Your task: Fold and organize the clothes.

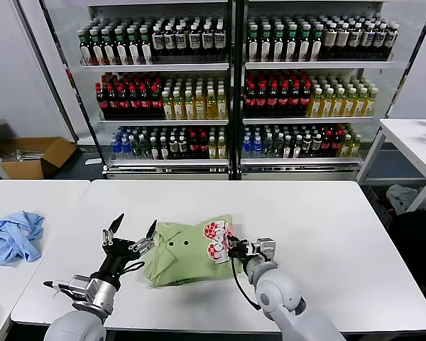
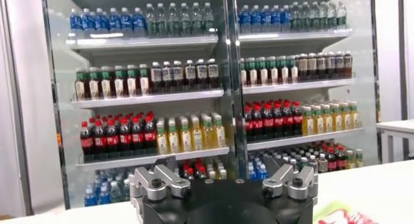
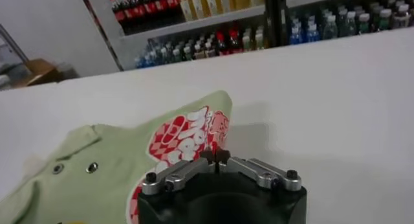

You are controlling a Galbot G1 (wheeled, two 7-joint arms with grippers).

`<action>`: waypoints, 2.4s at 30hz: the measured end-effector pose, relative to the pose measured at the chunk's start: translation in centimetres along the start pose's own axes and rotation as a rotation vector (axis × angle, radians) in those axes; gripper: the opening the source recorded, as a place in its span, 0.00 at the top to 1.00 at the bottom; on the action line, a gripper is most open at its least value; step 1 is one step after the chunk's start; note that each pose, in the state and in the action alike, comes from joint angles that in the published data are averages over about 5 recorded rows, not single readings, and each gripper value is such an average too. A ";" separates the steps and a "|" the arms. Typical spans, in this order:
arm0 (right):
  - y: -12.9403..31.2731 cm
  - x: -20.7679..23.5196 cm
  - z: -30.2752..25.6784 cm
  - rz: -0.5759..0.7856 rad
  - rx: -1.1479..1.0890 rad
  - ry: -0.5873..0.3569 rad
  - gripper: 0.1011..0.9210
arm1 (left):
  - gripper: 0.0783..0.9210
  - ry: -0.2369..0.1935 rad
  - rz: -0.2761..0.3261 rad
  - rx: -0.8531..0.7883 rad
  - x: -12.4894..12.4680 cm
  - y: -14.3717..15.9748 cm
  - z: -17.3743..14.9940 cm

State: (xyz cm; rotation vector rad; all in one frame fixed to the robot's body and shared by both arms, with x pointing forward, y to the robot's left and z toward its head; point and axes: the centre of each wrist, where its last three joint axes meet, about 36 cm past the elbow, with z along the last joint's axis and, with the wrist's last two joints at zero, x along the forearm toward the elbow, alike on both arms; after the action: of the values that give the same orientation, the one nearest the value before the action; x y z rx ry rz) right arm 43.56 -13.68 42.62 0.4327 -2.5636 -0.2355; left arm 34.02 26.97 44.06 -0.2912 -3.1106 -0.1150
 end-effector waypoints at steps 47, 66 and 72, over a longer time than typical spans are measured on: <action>-10.1 6.2 -0.9 0.182 0.348 -0.266 0.12 | 0.12 -0.148 -0.003 -0.210 -5.5 0.8 5.4; -14.0 3.4 -2.6 0.298 0.419 -0.316 0.12 | 0.12 -0.080 -0.014 -0.105 -6.1 1.9 5.2; -14.5 2.6 -2.6 0.319 0.451 -0.349 0.12 | 0.12 -0.084 -0.011 -0.102 -6.1 1.9 5.0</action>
State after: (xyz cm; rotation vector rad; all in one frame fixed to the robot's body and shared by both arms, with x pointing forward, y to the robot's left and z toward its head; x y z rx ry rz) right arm 46.56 -28.28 42.42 0.1392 -2.9791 0.4262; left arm 40.33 28.06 39.04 -0.2876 -3.1957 -0.2694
